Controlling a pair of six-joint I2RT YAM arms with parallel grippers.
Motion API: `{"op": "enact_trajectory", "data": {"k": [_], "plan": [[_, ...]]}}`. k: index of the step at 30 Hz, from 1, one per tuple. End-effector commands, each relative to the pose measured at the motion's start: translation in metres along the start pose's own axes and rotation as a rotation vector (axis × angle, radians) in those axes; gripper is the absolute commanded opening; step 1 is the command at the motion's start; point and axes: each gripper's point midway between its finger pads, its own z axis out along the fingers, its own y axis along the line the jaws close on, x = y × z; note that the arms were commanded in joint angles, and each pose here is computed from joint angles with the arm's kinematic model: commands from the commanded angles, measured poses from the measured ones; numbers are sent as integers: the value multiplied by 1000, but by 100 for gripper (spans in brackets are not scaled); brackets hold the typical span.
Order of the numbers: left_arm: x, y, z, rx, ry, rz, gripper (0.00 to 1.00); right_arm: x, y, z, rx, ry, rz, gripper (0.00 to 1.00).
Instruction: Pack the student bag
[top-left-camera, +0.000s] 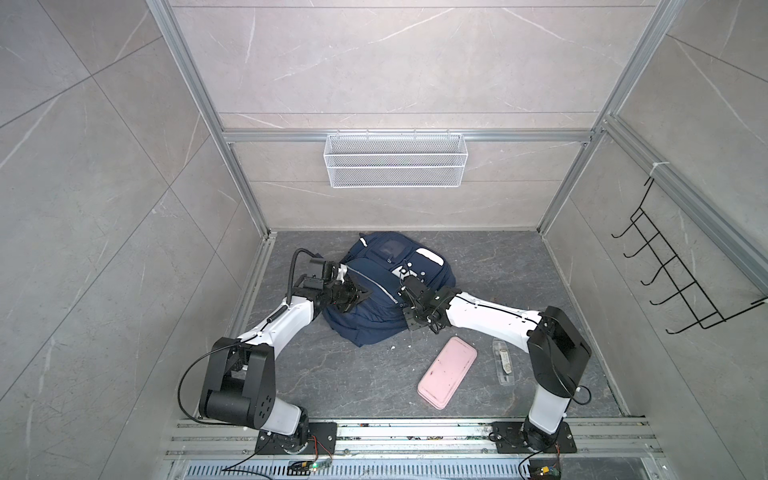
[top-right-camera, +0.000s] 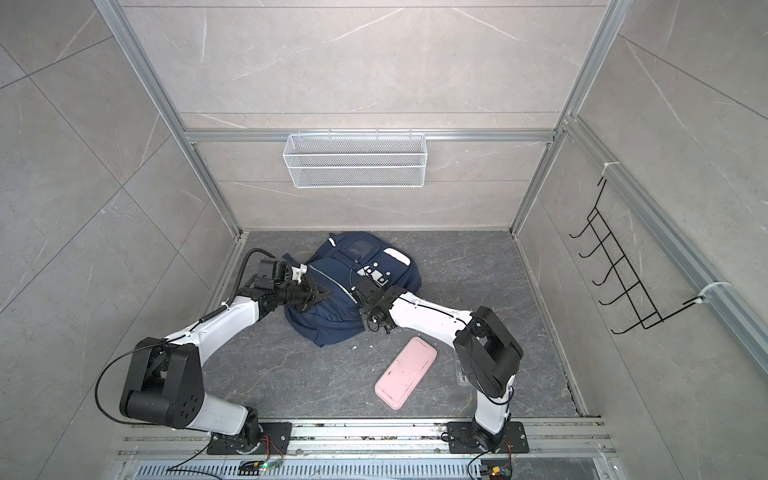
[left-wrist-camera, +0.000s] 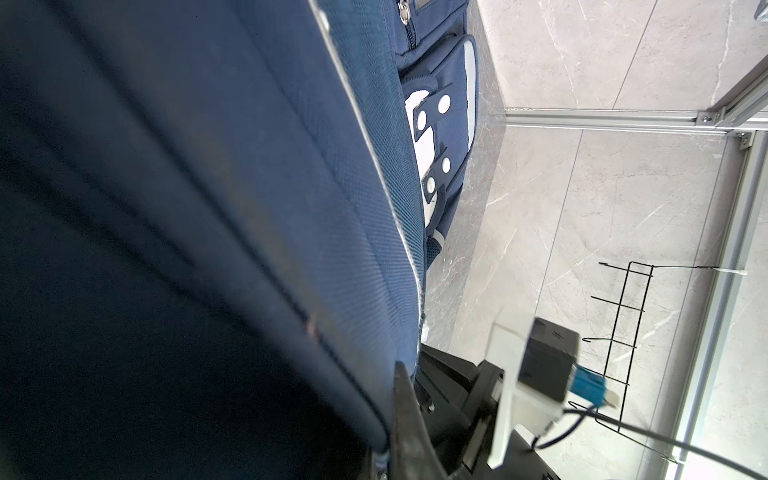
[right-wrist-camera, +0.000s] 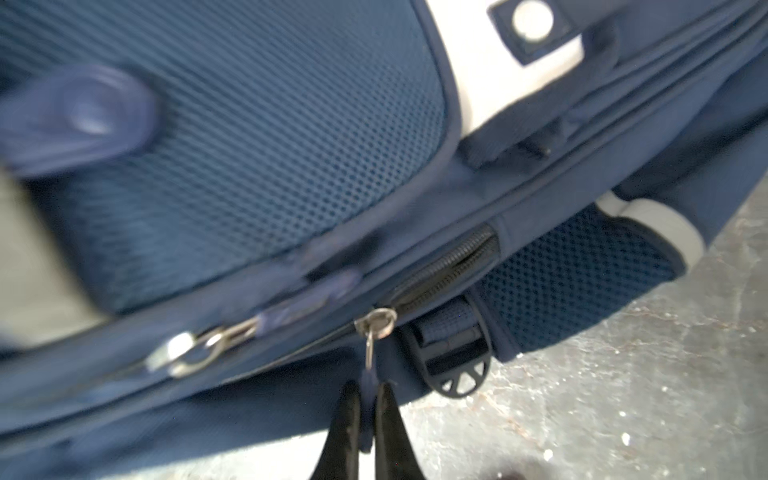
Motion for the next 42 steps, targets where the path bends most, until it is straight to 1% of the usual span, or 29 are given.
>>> {"op": "enact_trajectory", "data": {"k": [1, 5, 9, 12, 16, 18, 23, 29, 31, 33, 36, 39, 42], "plan": [[-19, -41, -4, 101, -55, 79, 0, -3, 15, -29, -88, -29, -50, 0], [-21, -58, 3, 124, -68, 93, 0, 0, 58, -43, -234, -23, -85, 0], [-19, -75, 13, 146, -57, 105, 0, 3, 90, -54, -306, -31, -108, 0], [-15, -81, 19, 145, -51, 118, 0, -4, 109, -66, -360, -60, -101, 0], [-7, -79, 26, 130, -41, 119, 0, -28, 121, -86, -415, -132, -42, 0], [-5, -73, 28, 121, -44, 109, 0, -41, 124, -93, -427, -176, -4, 0], [2, -54, 25, 89, -58, 86, 0, -58, 113, -96, -405, -223, 59, 0], [15, -19, 21, 36, -86, 42, 0, -62, 90, -77, -393, -189, 125, 0], [18, -6, 14, 20, -128, 15, 0, -61, 86, -72, -384, -182, 125, 0], [17, 15, -2, -14, -243, -38, 0, -60, 83, -68, -381, -173, 122, 0], [23, 38, -21, -51, -360, -79, 0, -59, 84, -63, -388, -162, 104, 0], [32, 46, -30, -61, -418, -101, 0, -56, 85, -59, -388, -151, 80, 0], [43, 43, -25, -69, -422, -87, 0, -53, 81, -55, -379, -138, 58, 0]]}}
